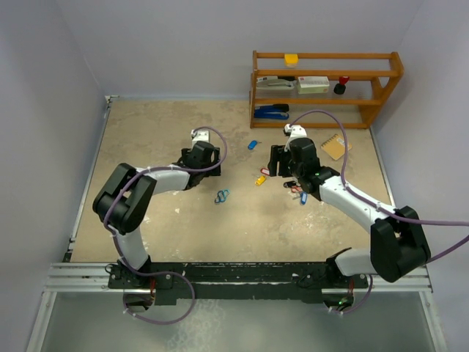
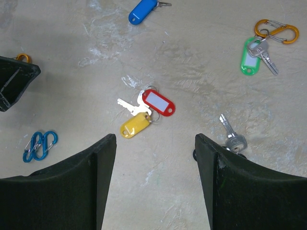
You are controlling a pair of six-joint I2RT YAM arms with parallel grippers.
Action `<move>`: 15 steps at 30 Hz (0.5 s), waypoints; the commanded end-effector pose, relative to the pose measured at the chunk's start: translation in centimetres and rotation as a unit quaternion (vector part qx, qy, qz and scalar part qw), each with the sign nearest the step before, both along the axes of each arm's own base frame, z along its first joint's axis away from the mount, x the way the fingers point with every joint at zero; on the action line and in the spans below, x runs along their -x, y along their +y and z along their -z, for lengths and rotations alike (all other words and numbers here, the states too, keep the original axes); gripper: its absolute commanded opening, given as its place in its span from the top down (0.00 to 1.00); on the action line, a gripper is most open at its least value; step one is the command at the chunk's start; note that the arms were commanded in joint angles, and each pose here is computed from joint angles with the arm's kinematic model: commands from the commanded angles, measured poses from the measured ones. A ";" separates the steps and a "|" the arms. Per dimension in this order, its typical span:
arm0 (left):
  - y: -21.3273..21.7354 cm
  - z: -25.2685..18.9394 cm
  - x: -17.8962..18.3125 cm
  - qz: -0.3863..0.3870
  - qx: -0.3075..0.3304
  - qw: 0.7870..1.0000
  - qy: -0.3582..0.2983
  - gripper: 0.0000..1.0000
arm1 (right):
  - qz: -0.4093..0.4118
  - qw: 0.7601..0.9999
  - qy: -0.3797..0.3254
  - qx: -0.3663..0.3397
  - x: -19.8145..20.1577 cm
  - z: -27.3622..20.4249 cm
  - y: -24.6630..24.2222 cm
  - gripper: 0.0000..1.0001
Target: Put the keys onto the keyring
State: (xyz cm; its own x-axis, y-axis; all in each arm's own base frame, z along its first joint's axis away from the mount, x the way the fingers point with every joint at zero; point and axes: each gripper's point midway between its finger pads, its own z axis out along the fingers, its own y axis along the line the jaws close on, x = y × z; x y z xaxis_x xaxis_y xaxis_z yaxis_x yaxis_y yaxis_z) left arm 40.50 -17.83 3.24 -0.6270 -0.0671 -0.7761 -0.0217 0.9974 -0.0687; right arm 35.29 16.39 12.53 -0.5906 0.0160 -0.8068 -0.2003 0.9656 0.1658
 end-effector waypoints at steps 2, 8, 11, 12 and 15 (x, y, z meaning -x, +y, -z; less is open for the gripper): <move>-1.5 -1.1 -1.8 0.021 0.023 0.999 -0.025 0.17 | -0.005 1.000 -0.012 -0.008 0.0 -0.8 0.3 0.30; -2.1 -0.5 -1.4 0.036 0.039 0.998 -0.015 0.17 | -0.005 1.000 -0.011 -0.008 -0.1 -0.7 0.3 0.30; -2.6 -0.4 -1.0 0.044 0.053 0.998 -0.013 0.17 | -0.004 1.000 -0.010 -0.007 -0.1 -0.6 0.3 0.30; -2.7 -0.3 -0.9 0.045 0.056 0.997 -0.010 0.18 | -0.004 1.000 -0.010 -0.007 -0.1 -0.6 0.3 0.30; -3.0 0.0 -0.3 0.049 0.069 0.996 -0.003 0.18 | -0.004 1.000 -0.010 -0.008 -0.2 -0.6 0.4 0.30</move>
